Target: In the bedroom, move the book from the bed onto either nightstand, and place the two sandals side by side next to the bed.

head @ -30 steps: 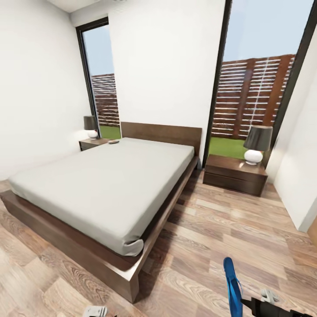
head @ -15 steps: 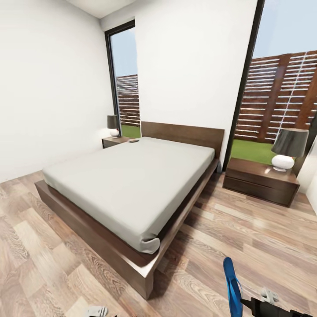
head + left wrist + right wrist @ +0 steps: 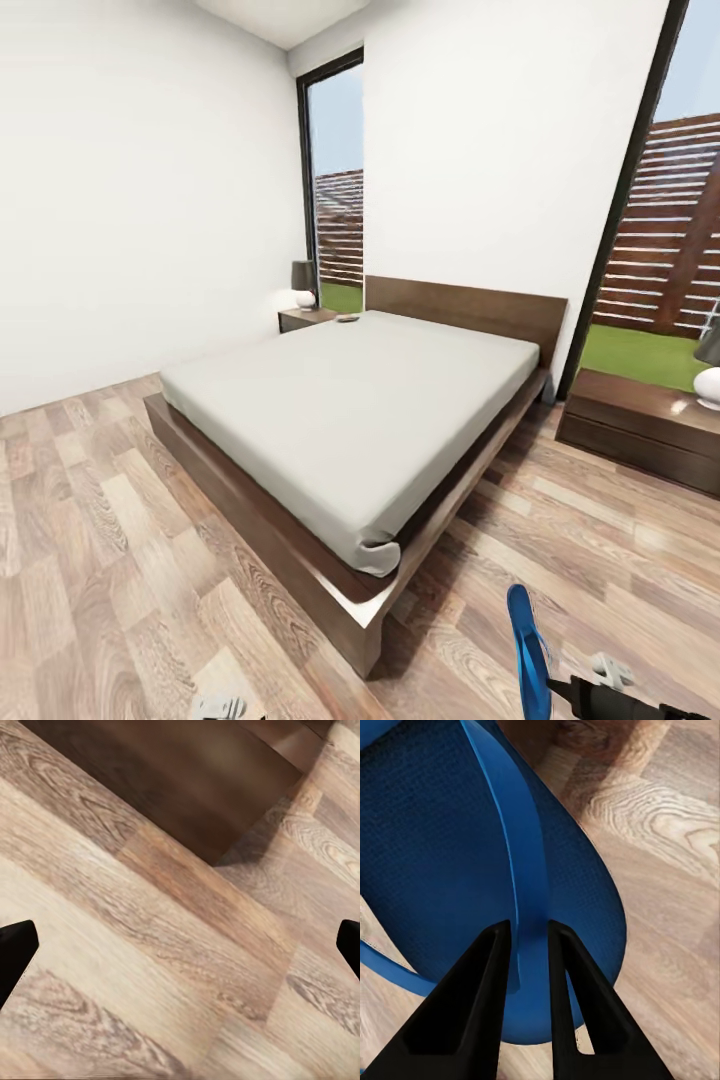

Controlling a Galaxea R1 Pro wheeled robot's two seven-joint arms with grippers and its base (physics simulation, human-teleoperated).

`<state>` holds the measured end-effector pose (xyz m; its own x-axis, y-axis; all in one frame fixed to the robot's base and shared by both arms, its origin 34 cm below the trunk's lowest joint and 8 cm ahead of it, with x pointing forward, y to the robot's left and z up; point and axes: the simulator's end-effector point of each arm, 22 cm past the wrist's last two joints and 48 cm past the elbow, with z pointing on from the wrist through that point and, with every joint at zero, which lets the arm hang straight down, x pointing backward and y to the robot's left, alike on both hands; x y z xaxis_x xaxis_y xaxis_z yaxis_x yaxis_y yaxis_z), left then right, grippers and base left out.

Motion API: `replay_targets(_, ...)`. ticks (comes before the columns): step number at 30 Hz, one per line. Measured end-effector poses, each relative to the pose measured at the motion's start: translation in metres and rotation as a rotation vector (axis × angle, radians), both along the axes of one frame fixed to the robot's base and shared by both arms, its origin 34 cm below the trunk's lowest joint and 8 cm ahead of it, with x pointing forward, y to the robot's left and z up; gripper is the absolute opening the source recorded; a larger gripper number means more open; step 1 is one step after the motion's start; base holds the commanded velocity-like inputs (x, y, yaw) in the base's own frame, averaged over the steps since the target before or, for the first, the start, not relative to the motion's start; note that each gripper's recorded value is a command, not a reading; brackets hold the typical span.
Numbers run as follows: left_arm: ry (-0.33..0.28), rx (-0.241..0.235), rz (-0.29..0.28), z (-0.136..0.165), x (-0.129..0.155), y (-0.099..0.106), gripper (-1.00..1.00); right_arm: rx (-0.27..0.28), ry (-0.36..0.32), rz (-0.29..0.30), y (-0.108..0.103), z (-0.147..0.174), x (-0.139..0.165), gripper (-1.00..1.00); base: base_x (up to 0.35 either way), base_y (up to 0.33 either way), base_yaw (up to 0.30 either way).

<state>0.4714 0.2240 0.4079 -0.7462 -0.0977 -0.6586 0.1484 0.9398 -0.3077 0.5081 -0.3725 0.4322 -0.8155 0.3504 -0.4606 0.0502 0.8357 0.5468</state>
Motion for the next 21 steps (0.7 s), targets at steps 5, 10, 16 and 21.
replay_targets(5, 0.0, 0.001, 0.0, 0.0, 0.0, 0.0001, 1.0, 0.0, 0.0, 0.0, 0.0001, 0.0, 0.0001, -1.0, 0.0, 0.0, 0.293)
replay_targets(10, 0.0, 0.0, 0.0, -0.0001, -0.0001, -0.0001, 1.0, 0.0, 0.0, 0.0, 0.0001, 0.0, 0.0001, -1.0, 0.0, 0.0, 0.293)
replay_targets(16, 0.001, 0.0, 0.0, -0.0003, -0.0002, 0.0, 1.0, 0.0, 0.0, 0.0, -0.0002, 0.0, 0.0, -1.0, 0.0, 0.0, 0.293)
replay_targets(21, 0.0, -0.001, 0.0, -0.0001, -0.0001, -0.0005, 1.0, 0.0, 0.0, 0.0, -0.0001, 0.0, 0.0, -1.0, 0.0, 0.0, 0.293)
